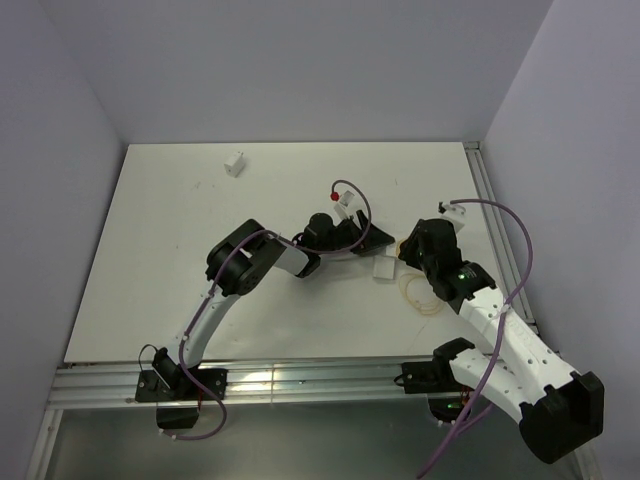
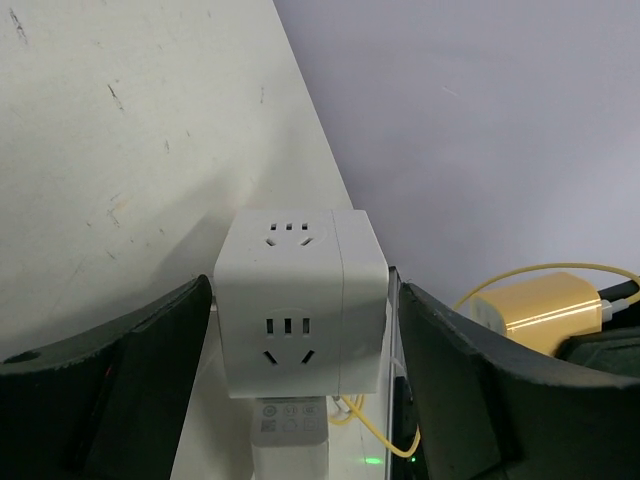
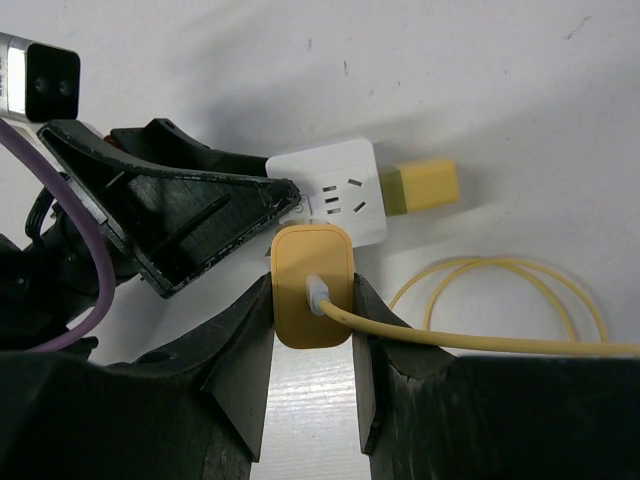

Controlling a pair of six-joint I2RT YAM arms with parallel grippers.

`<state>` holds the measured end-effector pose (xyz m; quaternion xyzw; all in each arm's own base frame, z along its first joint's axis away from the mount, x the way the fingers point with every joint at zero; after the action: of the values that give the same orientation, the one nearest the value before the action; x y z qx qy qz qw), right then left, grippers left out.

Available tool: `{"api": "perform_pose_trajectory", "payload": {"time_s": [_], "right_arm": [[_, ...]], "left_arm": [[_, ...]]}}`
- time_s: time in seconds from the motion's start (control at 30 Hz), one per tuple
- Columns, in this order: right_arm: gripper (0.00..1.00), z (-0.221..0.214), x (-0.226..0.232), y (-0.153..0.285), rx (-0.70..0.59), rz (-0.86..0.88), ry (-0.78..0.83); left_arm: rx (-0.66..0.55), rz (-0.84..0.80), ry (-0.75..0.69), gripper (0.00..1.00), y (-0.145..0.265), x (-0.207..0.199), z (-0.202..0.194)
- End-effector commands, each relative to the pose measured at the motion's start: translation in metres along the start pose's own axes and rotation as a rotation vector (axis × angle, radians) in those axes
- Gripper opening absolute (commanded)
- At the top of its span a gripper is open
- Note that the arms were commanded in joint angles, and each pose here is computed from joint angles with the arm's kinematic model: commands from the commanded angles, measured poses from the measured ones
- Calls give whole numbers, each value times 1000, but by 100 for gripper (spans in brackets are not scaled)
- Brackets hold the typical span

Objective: Insert the plug
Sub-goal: Insert the plug into the socket.

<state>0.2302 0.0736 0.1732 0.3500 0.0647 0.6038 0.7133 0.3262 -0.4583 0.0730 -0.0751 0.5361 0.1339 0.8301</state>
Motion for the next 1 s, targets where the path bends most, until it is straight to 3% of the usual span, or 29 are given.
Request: {"api": "perform_pose_trajectory", "payload": {"time_s": [0.0,0.2,0.33,0.67,0.77,0.97], "right_arm": [[0,31,12,6,-97,27,-18],[0,30,9,2,-87,7,-8],[0,28,13,-3,-80,29,-24],[0,23,20,-15,-53,53,-22],[0,24,24,-20,-59,65,-25],[0,19,25,-38,-40,41,5]], "left_arm": [[29,59,-14,82,1,20,-11],[74,34,-9,86,5,19,-9],[69,25,7,74,16,20,-6],[52,-21,15,65,24,15,-2],[45,-32,22,58,25,13,-1],[33,-22,26,33,27,12,0]]}}
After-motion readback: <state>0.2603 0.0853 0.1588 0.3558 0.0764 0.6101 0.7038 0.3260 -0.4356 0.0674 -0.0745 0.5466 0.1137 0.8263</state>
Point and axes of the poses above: each gripper's point midway between its finger pads, its own y axis back along the fingers, its own x axis along the line the jaws close on, z = x × y, the point moved 5 cm from there along y, back along the fingers
